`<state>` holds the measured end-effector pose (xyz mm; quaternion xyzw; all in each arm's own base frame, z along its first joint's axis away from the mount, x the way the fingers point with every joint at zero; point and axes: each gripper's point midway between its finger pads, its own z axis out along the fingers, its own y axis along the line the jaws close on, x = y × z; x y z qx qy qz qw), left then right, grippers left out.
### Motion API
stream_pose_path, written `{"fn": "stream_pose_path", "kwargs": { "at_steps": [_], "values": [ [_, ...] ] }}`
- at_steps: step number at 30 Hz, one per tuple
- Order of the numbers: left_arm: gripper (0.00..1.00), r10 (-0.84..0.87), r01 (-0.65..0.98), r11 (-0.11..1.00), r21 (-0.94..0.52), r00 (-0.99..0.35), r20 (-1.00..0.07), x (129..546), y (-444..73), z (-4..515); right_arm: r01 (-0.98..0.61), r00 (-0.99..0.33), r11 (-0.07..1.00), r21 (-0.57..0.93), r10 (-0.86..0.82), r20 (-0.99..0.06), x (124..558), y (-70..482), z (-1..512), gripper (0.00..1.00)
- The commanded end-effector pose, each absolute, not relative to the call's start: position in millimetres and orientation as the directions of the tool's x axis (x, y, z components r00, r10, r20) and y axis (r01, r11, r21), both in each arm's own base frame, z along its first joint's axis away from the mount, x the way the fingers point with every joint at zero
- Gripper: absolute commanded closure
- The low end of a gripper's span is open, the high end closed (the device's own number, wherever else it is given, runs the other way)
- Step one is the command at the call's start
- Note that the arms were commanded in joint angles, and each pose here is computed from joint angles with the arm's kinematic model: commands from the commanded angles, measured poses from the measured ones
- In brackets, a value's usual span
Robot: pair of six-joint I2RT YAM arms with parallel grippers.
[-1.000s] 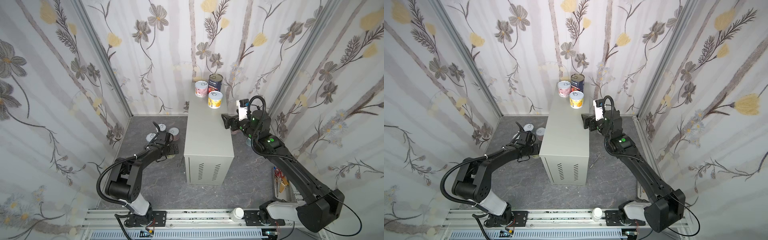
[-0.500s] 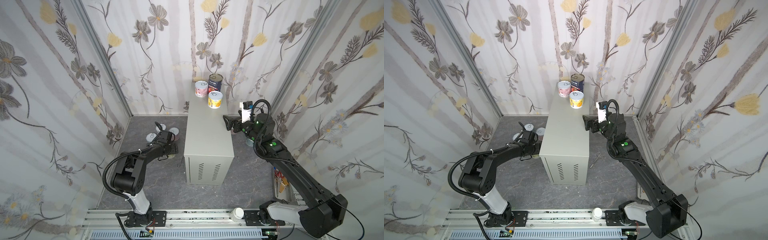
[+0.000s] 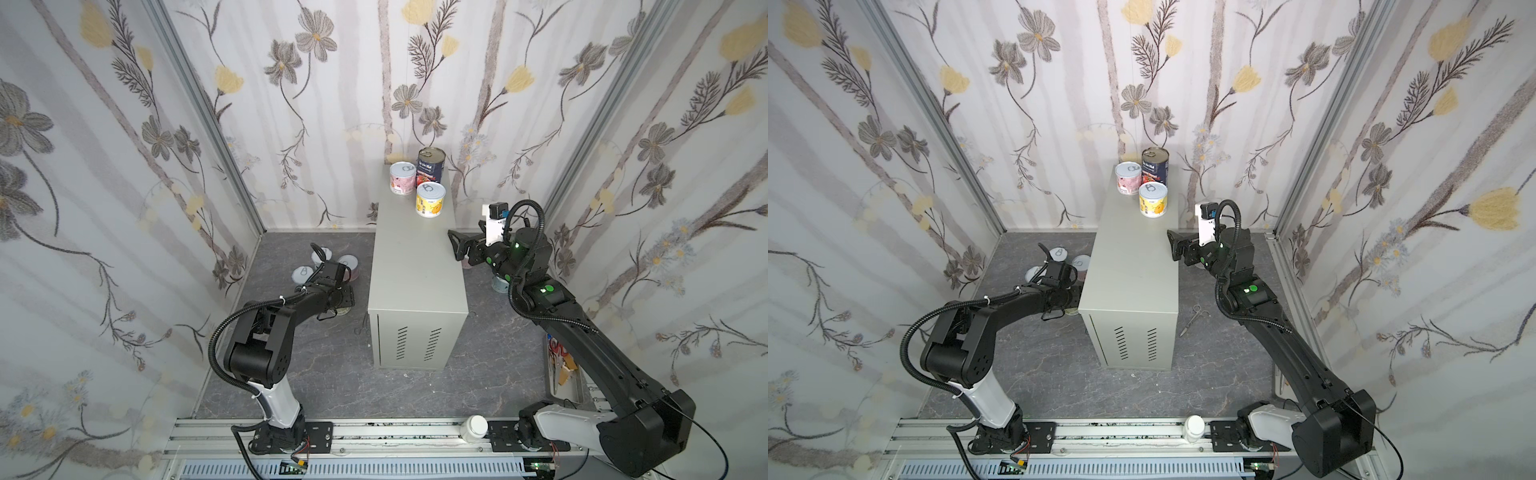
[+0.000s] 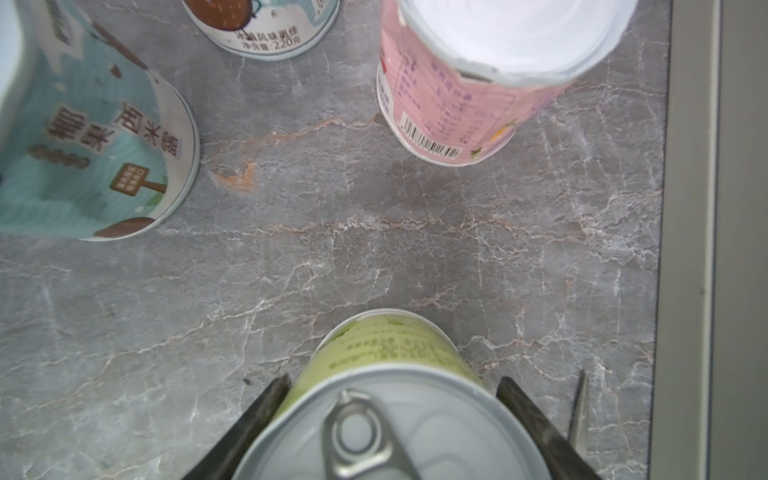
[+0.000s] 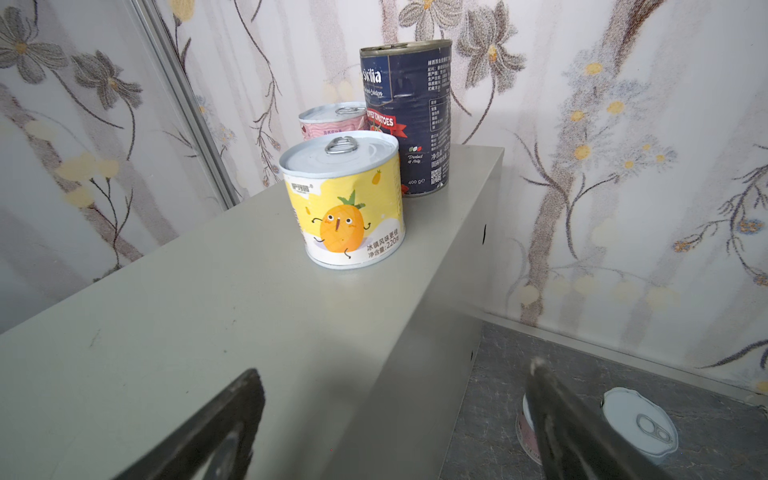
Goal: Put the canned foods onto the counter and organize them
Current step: 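Open the right gripper and draw it back while the left gripper grasps the green can, then lift the green can with the left gripper up over the cabinet top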
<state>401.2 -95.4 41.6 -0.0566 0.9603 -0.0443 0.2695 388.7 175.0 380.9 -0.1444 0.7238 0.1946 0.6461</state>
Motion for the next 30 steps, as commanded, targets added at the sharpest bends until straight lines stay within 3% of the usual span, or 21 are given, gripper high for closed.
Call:
{"fn": "stream_pose_path", "kwargs": {
  "at_steps": [1, 10, 16, 30],
  "values": [
    [0.43, -0.114, -0.082, 0.993, -0.085, -0.850, -0.514, 397.4, -89.9, 53.5, -0.473, -0.080, 0.877, 0.087, 0.055, -0.995, 388.1, 173.5, 392.4, 0.02],
    [0.43, -0.108, -0.075, 0.994, -0.080, -0.793, -0.600, 412.2, -88.0, 127.2, -0.465, -0.046, 0.882, 0.081, 0.067, -0.997, 395.8, 163.5, 400.5, 0.02],
    [0.44, -0.080, -0.039, 0.996, -0.074, -0.707, -0.703, 429.0, -88.5, 216.2, -0.455, 0.009, 0.887, 0.074, 0.088, -0.996, 397.5, 154.2, 413.1, 0.02],
    [0.47, -0.074, 0.040, 0.993, -0.115, -0.553, -0.830, 441.4, -103.1, 346.4, -0.557, 0.051, 0.830, 0.042, 0.085, -0.995, 390.9, 168.9, 426.1, 0.02]
  ]
}}
